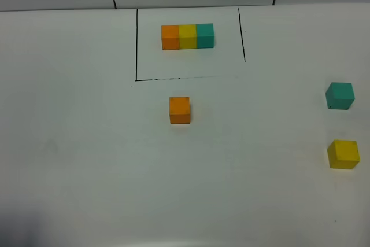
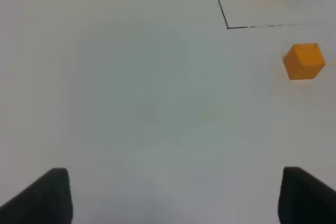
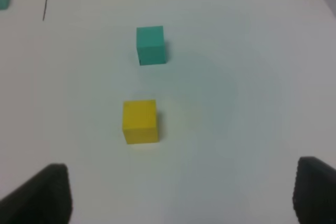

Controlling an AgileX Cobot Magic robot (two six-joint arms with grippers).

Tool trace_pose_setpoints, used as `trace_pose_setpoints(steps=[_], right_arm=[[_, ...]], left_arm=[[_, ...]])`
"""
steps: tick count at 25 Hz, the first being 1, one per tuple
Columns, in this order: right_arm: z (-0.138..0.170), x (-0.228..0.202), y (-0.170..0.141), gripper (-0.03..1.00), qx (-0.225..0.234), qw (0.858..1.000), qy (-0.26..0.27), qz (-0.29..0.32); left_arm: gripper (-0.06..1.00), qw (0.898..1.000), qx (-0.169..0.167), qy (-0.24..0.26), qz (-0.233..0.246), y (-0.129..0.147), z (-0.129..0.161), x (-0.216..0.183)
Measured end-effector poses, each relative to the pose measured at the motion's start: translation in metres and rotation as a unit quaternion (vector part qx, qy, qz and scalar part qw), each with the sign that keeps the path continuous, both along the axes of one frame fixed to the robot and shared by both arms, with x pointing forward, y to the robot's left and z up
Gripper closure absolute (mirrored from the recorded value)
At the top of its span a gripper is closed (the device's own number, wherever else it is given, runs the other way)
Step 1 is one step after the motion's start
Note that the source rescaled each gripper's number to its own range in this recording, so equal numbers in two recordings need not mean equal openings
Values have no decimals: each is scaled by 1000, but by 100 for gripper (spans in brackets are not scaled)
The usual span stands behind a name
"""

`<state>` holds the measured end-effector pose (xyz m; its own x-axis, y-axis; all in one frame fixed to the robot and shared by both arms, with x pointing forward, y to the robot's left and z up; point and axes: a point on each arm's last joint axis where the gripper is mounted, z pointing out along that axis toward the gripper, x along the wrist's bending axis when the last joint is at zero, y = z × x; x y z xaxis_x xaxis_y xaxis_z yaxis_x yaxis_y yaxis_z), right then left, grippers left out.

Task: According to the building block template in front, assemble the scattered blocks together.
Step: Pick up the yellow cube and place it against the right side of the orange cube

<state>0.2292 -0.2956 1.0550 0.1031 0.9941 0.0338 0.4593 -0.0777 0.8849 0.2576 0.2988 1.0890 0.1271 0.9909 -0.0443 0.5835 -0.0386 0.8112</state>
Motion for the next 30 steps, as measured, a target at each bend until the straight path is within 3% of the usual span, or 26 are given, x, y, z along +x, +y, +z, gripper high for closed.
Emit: trace_pose_setpoints(steps=[11,19,30], right_arm=[[0,0,0,24,1,1000,0,-1],[0,0,0,24,4,1000,0,-3],[0,0,0,24,5,1000,0,-4]], left_arm=[[-5,1000,-10,-18,-5,5,-29,-40],[-5,1000,-3,-2,-13,3,-46,-33],[-5,999,-6,-8,-32,0,-46,-32]])
